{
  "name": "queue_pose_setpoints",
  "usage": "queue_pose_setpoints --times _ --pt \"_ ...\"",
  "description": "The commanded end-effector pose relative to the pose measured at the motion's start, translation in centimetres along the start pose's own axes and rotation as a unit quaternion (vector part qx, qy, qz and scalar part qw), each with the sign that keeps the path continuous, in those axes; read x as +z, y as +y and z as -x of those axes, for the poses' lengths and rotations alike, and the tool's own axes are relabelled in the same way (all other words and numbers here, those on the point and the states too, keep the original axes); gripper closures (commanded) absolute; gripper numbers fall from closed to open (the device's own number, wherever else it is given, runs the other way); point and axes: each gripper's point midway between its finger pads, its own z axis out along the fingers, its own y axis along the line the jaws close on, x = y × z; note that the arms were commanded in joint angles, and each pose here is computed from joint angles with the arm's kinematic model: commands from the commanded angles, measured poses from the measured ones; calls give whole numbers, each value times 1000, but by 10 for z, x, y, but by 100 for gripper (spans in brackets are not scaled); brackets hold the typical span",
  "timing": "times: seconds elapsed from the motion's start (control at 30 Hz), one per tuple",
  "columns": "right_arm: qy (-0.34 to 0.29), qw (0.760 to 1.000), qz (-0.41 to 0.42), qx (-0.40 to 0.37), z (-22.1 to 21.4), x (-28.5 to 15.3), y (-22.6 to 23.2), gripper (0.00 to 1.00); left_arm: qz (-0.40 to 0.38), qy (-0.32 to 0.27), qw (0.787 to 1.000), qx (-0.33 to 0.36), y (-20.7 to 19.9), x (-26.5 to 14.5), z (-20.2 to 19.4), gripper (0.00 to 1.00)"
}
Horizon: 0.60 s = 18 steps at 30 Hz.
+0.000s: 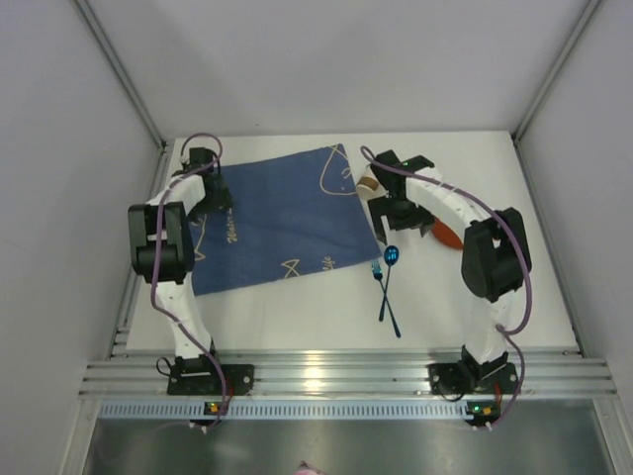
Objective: Set the dinner table for one person
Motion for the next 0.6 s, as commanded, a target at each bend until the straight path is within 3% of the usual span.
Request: queue_pose_setpoints --times 0.0,0.1,0.3,0.47,0.57 --pt "-66 988 135 33 16 -42 37 0 8 -38 999 4 8 -38 27 11" --pt "-115 970 209 48 47 -60 57 0 1 -61 998 -4 9 -64 39 7" --pt "-198 941 256 102 146 -79 49 0 -58 -64 996 -32 -5 -112 26 5" --pt "-179 910 298 227 212 -35 31 0 -87 -38 995 -5 -19 -132 -20 5" --pt "-201 893 298 271 245 -26 29 0 -93 -26 995 7 -17 -137 -40 5"
